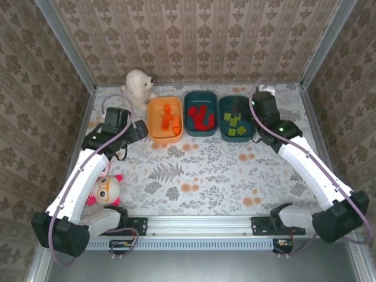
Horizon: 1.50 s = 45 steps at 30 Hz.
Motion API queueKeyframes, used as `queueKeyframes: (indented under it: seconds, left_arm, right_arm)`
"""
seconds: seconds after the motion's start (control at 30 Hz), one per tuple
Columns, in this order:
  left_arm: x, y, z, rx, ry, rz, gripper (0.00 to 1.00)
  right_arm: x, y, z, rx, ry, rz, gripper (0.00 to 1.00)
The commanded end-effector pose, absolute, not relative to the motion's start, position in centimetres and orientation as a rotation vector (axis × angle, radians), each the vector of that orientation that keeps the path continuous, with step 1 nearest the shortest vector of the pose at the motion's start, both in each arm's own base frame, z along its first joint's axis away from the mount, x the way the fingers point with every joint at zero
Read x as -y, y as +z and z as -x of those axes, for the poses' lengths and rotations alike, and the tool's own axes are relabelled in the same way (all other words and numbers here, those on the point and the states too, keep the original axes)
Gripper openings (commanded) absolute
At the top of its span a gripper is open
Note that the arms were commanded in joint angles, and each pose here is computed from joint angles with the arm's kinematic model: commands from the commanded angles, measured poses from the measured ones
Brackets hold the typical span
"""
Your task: Sort the legos into containers by color
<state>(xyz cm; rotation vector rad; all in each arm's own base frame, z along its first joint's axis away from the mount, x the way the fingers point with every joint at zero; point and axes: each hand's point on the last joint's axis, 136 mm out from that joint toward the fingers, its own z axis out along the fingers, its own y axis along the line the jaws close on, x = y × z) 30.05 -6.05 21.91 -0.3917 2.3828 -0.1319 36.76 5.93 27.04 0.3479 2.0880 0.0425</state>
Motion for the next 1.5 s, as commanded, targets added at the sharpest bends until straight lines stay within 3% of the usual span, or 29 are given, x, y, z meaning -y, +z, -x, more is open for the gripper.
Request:
queueKeyframes:
  seconds: [0.0, 0.17, 0.5, 0.77, 1.07, 1.47]
  left_arm:
    - [-0.1, 20.2, -29.9, -2.309, 0.334, 0.42, 1.0]
    - [-1.9, 16.2, -32.2, -2.264, 0.493, 0.223, 1.0]
    - [-2.1, 6.6, -36.1, -2.404, 0.312, 0.04, 1.0]
    - [-2.6, 8.6, -42.9, -2.18, 0.102, 0.064, 1.0]
    - [0.8, 10.2, -38.6, -1.82, 0.155, -0.112, 1.0]
    - [-0.5, 9.5, -39.8, -1.921, 0.11, -0.04, 1.0]
  right_arm:
    - [1.8, 22.4, -33.8, -2.041, -0.272, -0.429, 1.0]
    - [4.8, 17.2, -33.8, -1.98, -0.376, -0.371, 1.0]
    - [2.6, 10.7, -41.3, -2.115, -0.318, -0.16, 1.0]
    - [2.5, 9.2, -42.9, -2.155, -0.193, -0.18, 1.0]
    - [0.2, 10.4, -39.4, -1.866, -0.065, -0.052, 1.0]
    - [0.5, 9.8, -39.9, -1.918, -0.038, -0.063, 1.0]
